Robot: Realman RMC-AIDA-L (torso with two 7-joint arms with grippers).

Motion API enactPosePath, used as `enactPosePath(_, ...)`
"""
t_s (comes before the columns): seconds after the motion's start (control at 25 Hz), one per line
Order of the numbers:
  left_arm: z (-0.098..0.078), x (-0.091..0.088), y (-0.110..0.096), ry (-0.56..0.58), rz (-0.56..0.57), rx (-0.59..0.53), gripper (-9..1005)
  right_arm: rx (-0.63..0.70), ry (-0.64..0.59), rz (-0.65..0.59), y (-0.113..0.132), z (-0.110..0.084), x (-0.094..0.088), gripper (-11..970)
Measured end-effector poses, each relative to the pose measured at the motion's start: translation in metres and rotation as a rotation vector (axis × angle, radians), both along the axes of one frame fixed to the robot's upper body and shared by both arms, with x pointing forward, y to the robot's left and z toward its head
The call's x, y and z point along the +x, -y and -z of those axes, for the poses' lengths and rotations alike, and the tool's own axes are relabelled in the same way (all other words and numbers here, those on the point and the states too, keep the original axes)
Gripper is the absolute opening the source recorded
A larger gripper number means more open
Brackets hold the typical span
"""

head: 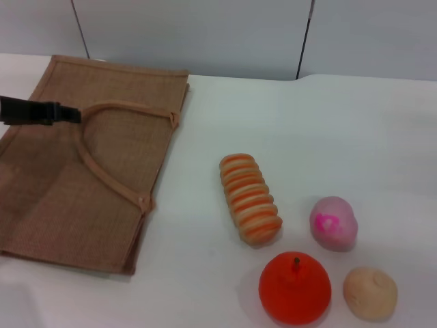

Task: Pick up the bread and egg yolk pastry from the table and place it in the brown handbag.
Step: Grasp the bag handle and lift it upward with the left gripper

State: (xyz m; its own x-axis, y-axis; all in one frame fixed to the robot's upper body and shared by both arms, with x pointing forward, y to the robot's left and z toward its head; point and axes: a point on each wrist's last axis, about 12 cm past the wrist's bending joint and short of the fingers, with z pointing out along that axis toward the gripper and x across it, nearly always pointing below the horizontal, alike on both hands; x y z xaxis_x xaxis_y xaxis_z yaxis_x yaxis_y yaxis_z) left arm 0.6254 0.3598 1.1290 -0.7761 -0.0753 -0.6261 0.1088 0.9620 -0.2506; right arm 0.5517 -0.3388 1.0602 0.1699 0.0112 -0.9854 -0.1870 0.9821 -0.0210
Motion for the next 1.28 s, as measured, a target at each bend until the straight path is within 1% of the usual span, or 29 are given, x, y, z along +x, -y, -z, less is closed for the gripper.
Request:
enactPosePath(0.16, 0.007, 0.003, 0.003, -0.004, -0.002, 0.017, 615, 0.001, 0.001, 0.002, 0.000, 0.000, 0.000, 846)
enactPosePath(0.28, 0.011, 0.007, 0.005, 0.011, -0.002, 0.056, 613, 0.001, 0.001, 0.002, 0.000, 0.000, 0.000, 846)
enactPosePath(0.44, 0.016, 0.015, 0.017, 0.024, 0.030, 0.117, 612, 0.001, 0.001, 0.001, 0.000, 0.000, 0.000, 845)
enactPosePath(0.56, 0.018, 0.020, 0.025, 0.029, 0.051, 0.142, 611, 0.001, 0.002, -0.001, 0.000, -0.001, 0.001, 845)
enactPosePath(0.72, 0.019, 0.022, 0.029, 0.035, 0.058, 0.149, 609, 0.001, 0.004, -0.003, -0.001, -0.001, 0.002, 845)
enactPosePath(0.96, 0.027, 0.023, 0.034, 0.023, 0.067, 0.161, 607, 0.002, 0.004, -0.004, -0.002, -0.001, 0.002, 844)
enactPosePath(1.28, 0.028, 0.024, 0.039, 0.020, 0.085, 0.182, 604, 0.002, 0.003, -0.003, -0.002, -0.001, 0.001, 843)
